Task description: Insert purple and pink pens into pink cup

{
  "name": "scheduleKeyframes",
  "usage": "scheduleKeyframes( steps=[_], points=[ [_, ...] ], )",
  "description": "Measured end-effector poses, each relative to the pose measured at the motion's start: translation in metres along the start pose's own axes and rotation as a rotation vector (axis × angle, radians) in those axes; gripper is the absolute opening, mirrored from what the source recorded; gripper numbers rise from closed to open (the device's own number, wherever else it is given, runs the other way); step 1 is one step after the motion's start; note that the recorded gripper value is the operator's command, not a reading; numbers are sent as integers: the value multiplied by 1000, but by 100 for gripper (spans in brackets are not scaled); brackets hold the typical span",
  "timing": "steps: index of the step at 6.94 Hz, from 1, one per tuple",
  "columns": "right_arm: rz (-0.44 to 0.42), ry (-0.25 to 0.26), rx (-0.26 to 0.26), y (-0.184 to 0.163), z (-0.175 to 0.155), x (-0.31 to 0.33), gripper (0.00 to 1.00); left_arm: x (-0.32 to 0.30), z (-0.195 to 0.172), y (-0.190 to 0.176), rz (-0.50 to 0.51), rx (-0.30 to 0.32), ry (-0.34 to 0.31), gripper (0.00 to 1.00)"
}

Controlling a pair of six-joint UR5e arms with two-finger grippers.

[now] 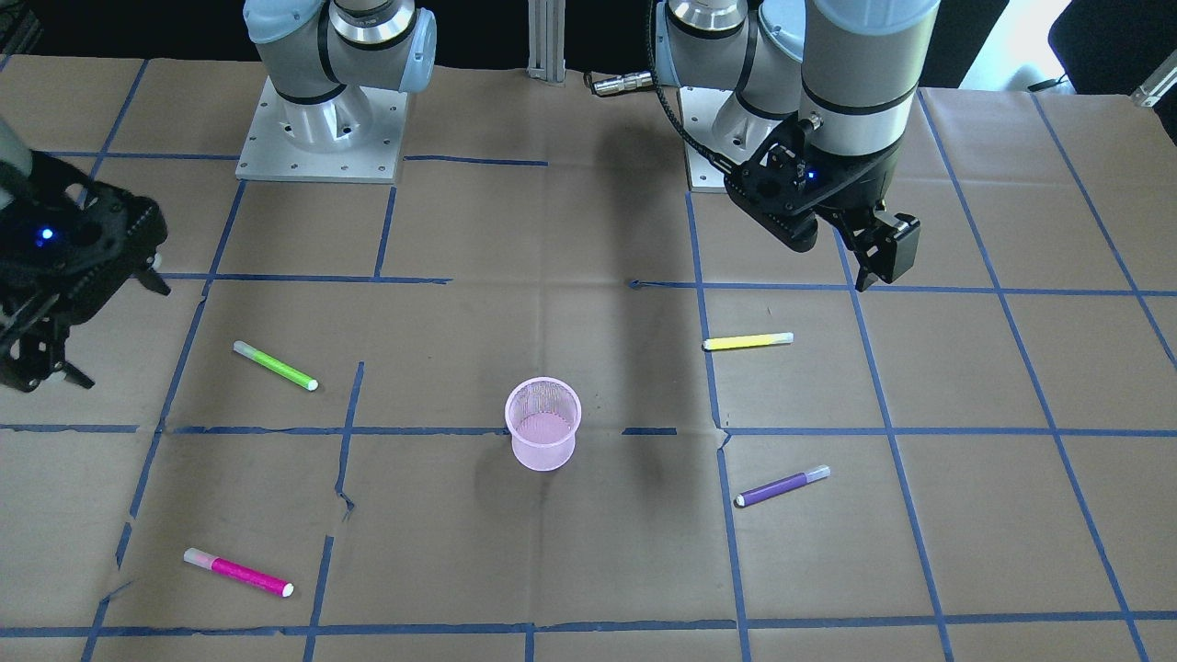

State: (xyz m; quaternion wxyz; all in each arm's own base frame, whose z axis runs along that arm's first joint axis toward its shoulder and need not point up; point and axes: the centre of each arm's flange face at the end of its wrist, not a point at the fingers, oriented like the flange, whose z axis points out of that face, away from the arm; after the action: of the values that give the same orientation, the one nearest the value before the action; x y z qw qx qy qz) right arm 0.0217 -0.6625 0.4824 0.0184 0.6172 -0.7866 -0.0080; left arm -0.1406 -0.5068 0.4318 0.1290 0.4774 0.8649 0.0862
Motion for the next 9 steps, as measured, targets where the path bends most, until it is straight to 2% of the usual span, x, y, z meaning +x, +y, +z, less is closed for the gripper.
scheduleKeyframes(
  steps=[3, 5, 7, 9],
  points=[
    [-31, -72, -105, -17, 49, 41, 100, -6, 55, -24, 48, -42, 14, 97],
    [-33, -105, -262, -56, 103, 48, 100, -27, 85, -47, 121, -81, -1, 97],
    [-17, -137, -375, -80, 166, 59, 100, -56, 118, -86, 166, -83, 10, 97],
    [-16, -120, -445, -110, 213, 62, 100, -78, 155, -140, 204, -92, 36, 97]
  ],
)
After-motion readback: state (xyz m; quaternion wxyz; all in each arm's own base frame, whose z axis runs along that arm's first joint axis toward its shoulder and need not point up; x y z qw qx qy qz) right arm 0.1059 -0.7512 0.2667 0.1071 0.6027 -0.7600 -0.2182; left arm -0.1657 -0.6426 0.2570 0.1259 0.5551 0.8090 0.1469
